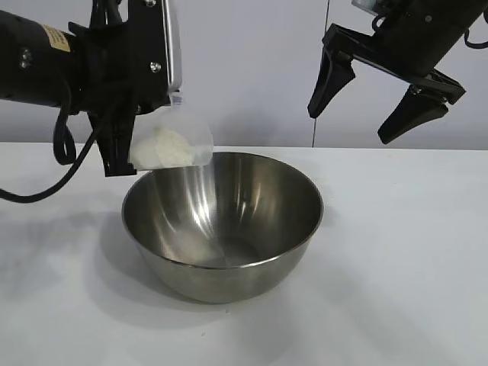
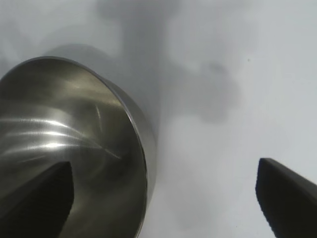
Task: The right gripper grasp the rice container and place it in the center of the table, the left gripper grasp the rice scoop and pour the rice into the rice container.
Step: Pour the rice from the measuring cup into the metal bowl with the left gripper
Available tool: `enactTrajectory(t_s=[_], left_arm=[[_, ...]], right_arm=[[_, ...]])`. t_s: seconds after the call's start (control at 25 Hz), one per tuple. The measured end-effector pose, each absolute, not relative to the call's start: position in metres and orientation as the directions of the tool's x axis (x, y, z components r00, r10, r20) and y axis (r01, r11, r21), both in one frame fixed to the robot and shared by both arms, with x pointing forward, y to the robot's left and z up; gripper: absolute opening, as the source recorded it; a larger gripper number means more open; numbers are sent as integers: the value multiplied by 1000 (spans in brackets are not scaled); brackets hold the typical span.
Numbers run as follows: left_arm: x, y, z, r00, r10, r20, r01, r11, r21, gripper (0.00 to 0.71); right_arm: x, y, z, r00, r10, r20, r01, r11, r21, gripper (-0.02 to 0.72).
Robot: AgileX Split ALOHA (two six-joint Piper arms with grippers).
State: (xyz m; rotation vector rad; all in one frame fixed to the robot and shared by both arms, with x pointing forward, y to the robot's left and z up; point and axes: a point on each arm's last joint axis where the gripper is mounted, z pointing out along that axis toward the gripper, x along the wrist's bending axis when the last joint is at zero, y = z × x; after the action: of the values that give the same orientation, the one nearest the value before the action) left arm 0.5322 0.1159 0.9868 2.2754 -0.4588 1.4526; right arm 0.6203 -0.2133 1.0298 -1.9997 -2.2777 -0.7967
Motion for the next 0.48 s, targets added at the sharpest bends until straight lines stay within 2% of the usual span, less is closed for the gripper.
enactTrajectory(t_s=[0.12,0.28,0.48], left_arm=[[531,113,987,304,-219,927,-569,-822,-7,9],[531,108,982,205,-343,917,-647,-750,-136,9],[534,97,961,77,-488,870,-734,-618,-282,9]], right_arm=[[620,-213,1030,-190,926,327,929,61,366,694],[620,-213,1030,-192,925,327,929,64,364,694],[619,-213,1030,-205,924,324,929,80,361,694]])
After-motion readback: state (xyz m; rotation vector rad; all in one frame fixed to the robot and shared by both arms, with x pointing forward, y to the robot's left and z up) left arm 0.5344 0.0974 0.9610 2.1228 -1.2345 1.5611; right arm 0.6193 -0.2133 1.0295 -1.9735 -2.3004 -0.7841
